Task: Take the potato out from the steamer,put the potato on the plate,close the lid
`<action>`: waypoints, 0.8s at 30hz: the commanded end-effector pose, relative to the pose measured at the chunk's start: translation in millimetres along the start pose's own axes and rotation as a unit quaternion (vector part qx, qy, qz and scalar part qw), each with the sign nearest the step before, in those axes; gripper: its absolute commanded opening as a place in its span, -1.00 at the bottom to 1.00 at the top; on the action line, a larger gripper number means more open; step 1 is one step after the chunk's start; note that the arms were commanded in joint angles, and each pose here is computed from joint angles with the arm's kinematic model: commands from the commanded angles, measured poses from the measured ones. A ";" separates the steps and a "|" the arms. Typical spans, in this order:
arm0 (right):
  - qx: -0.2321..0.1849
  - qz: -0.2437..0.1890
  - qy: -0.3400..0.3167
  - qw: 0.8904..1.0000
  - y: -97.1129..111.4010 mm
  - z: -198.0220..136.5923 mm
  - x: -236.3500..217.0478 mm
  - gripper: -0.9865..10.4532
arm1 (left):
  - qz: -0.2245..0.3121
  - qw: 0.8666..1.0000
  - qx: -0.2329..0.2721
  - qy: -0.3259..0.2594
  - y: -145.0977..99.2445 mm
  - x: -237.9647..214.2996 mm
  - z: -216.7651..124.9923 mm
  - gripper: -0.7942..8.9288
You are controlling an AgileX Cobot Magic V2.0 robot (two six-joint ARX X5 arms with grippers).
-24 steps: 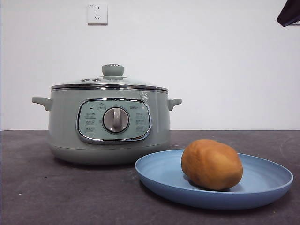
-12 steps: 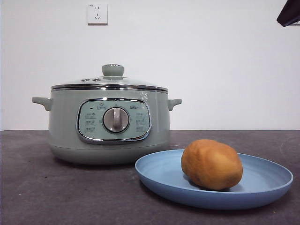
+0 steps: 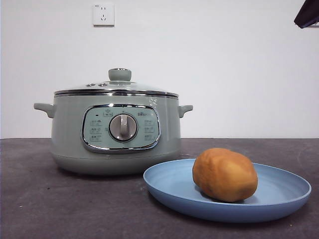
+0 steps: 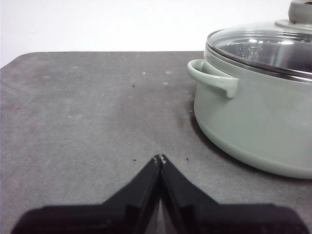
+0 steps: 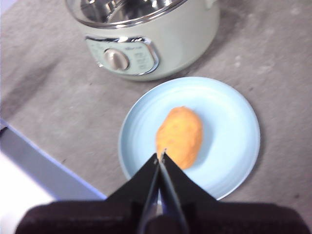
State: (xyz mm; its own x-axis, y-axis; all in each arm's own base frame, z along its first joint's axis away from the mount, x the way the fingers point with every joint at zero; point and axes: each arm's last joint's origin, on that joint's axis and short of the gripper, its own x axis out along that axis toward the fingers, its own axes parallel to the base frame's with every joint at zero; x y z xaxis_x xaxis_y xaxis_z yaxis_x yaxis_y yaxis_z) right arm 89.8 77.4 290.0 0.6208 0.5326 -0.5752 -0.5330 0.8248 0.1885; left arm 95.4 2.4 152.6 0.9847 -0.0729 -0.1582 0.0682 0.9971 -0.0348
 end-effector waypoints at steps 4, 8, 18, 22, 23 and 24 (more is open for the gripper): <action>0.015 -0.049 -0.099 0.994 -20.3 1.1 -8.8 -0.83 | 0.005 1.000 -0.006 0.006 0.7 1.3 -4.7 -0.84; 0.044 -0.086 -0.173 0.980 -41.5 -17.6 -5.1 -0.83 | 0.004 1.000 -0.006 0.006 0.8 1.3 -4.7 -0.84; 0.041 -0.189 -0.305 0.932 -71.4 -64.1 10.0 -0.83 | 0.005 1.000 -0.006 0.006 0.8 1.3 -4.7 -0.84; 0.031 -0.209 -0.323 0.922 -77.7 -79.8 18.3 -0.83 | 0.005 1.000 -0.006 0.006 0.8 1.3 -4.7 -0.84; 0.033 -0.212 -0.323 0.922 -79.2 -84.2 21.1 -0.83 | 0.005 1.000 -0.006 0.006 0.8 1.3 -4.7 -0.84; 0.034 -0.215 -0.322 0.922 -80.3 -87.8 23.3 -0.83 | 0.005 1.000 -0.006 0.006 0.8 1.3 -4.7 -0.84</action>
State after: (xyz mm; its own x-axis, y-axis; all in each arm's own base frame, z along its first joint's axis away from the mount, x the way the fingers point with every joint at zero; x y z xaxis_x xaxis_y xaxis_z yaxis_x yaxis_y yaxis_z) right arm 96.1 7.3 196.5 0.9891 0.1460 -0.0203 -0.1421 0.9813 0.1296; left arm 95.4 2.5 152.6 0.9848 -0.0710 -0.1586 0.0663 0.9972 -0.0346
